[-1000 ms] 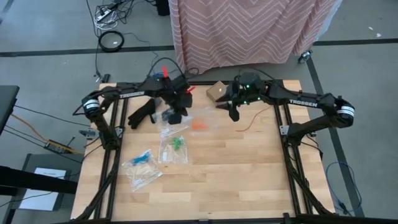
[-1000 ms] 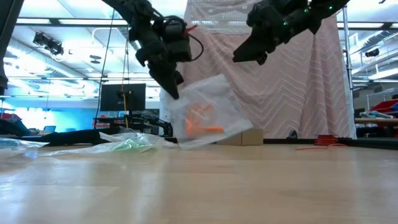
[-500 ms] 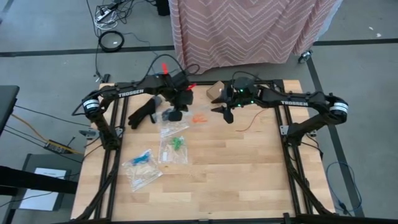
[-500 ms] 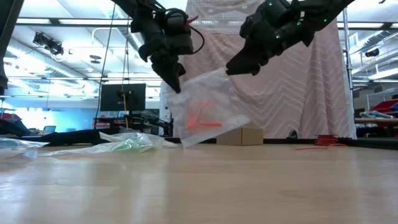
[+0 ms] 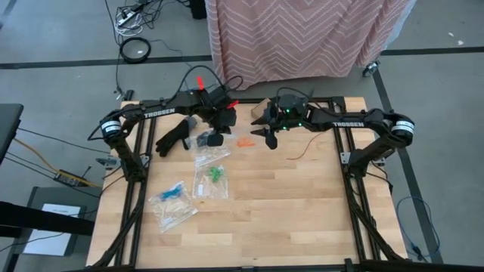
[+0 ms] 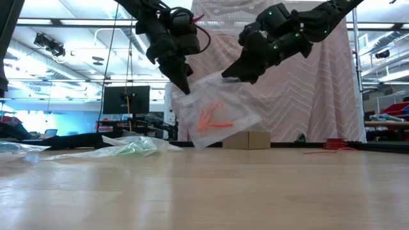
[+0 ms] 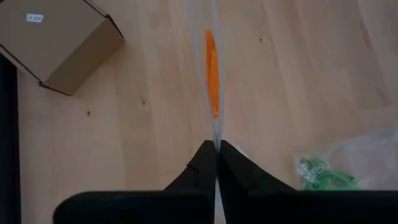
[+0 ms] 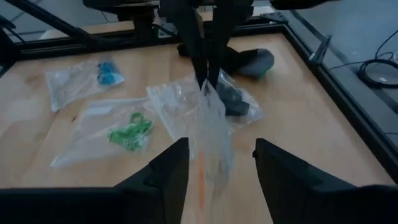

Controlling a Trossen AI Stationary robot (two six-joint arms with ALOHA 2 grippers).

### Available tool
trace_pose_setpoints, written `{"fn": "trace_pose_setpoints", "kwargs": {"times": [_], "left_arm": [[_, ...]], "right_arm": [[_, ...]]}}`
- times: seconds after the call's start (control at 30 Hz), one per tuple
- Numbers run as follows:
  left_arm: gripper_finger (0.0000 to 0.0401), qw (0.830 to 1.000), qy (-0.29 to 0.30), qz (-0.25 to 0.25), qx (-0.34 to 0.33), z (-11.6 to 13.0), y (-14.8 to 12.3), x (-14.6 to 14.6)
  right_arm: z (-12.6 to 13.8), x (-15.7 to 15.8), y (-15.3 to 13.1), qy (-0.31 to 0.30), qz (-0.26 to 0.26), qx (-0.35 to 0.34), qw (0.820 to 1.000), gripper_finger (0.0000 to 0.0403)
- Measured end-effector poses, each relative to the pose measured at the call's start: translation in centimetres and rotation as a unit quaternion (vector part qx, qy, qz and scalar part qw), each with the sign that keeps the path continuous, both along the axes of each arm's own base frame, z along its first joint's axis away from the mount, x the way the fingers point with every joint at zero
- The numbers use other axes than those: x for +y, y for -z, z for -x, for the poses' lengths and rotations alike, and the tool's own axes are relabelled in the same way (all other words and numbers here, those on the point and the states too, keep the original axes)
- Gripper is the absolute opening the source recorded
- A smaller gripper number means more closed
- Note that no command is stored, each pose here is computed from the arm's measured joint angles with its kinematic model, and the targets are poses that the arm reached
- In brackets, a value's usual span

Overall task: Sort rubber bands
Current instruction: Close the transparent zip bag

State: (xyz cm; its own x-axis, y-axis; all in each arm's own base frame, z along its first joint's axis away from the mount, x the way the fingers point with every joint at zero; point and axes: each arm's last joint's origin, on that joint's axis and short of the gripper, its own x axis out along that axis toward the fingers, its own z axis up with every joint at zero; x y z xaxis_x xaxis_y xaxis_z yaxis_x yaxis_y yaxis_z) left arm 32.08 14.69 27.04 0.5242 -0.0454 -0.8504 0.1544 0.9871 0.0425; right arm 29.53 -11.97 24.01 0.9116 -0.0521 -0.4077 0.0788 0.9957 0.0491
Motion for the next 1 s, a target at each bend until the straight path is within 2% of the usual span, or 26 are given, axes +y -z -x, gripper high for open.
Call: {"fn": "trace_pose_setpoints", "kwargs": {"times": [0.2,0.47,0.63,0.8,1.0], "left_arm": [[0.001,1.0,0.0,-0.001,-0.002,-0.04,-0.01,0.02],[0.001,1.0,0.0,-0.004,-0.009,-0.15,-0.08,0.07],[0.001,1.0,0.0,-0.004,-0.009,-0.15,-0.08,0.07],[0.001,1.0,0.0,-0.006,-0.013,-0.21,-0.12,0.1],[0.0019,1.0,0.0,-0.005,-0.016,-0.26,-0.15,0.11]], "right_arm": [[-0.35,-0.18,-0.33,0.003,0.015,-0.027,1.0,0.0146],[-0.26,-0.37,-0.3,0.005,0.018,-0.025,1.0,0.0127],[-0.26,-0.35,-0.29,0.003,0.021,-0.024,0.999,0.0081],[-0.24,-0.34,-0.22,-0.004,0.037,-0.019,0.999,0.0009],[-0.43,-0.03,-0.17,0.033,0.069,-0.006,0.997,0.0001]]}}
